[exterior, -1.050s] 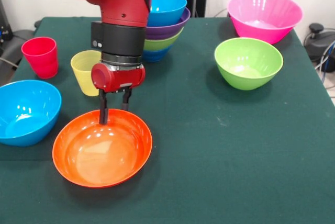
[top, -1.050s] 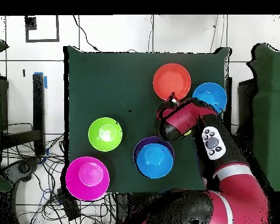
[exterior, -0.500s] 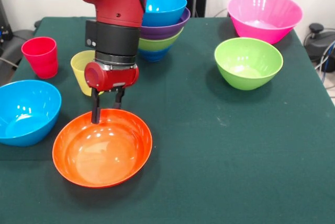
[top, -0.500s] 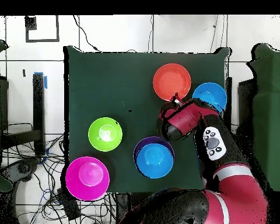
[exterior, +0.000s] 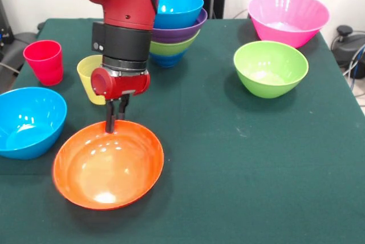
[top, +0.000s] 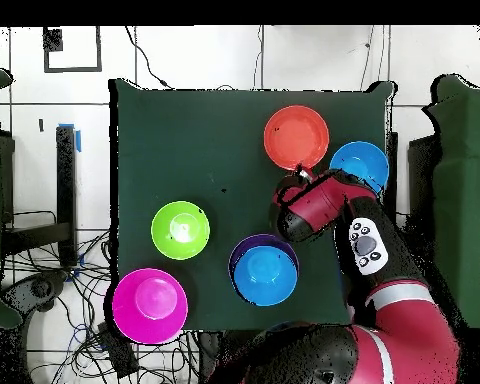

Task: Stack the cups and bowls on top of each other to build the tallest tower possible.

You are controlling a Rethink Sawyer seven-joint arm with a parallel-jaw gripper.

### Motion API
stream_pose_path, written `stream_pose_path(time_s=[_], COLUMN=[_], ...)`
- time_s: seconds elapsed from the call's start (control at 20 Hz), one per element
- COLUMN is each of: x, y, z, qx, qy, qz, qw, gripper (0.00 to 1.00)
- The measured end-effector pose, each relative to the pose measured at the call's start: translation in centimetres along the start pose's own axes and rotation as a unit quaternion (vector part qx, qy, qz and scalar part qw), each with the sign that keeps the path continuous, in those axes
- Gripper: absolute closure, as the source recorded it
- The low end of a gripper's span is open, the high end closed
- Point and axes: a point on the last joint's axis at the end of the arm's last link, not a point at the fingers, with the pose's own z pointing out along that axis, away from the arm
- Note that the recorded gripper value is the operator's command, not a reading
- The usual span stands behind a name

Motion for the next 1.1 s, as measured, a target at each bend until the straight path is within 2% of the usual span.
stream_pose_path(time_s=[0.85, 1.1], x=[-0.07, -0.28], y=[0.26, -0.14], z=[0.21, 0.36], qx=[-0.007, -0.014], qy=[0.001, -0.004], qz=[0.021, 0.058], qw=[0.9997, 0.9982], gripper=[1.0, 1.0])
